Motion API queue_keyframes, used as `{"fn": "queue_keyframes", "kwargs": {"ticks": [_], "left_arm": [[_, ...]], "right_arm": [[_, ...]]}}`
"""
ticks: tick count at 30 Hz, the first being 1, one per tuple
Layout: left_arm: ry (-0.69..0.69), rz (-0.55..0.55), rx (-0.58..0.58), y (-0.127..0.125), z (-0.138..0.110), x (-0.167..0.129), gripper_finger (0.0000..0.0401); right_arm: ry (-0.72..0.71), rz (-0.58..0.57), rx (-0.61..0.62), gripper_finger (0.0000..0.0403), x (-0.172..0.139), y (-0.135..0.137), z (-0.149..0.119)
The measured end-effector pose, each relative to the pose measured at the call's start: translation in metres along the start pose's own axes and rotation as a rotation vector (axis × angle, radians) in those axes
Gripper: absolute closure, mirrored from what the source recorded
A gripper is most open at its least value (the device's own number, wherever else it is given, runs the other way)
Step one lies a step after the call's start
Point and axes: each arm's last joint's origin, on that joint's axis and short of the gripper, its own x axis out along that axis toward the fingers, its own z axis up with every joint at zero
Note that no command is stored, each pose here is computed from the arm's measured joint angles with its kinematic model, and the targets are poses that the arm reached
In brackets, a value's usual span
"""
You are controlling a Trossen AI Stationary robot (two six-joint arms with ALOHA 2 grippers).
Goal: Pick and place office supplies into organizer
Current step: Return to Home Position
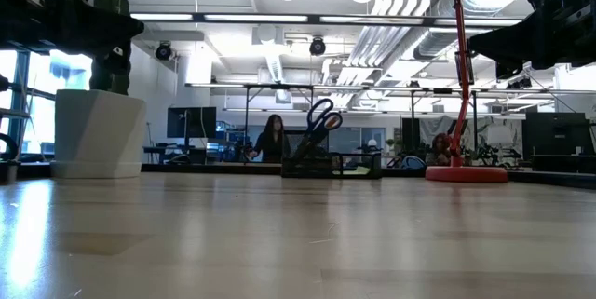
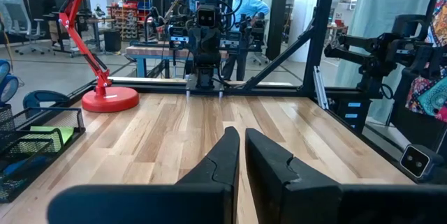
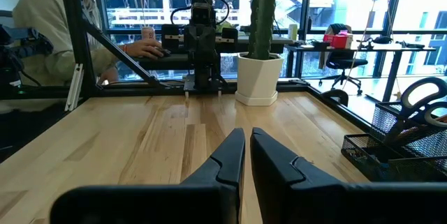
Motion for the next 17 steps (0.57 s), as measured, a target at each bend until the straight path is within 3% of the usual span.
{"fn": "queue_keyframes", "kwargs": {"ticks": [17], "left_arm": [[0.0,0.0,0.0,0.0,0.0,0.0,0.0382]], "right_arm": [[0.0,0.0,0.0,0.0386,0.0,0.0,0.0]]}}
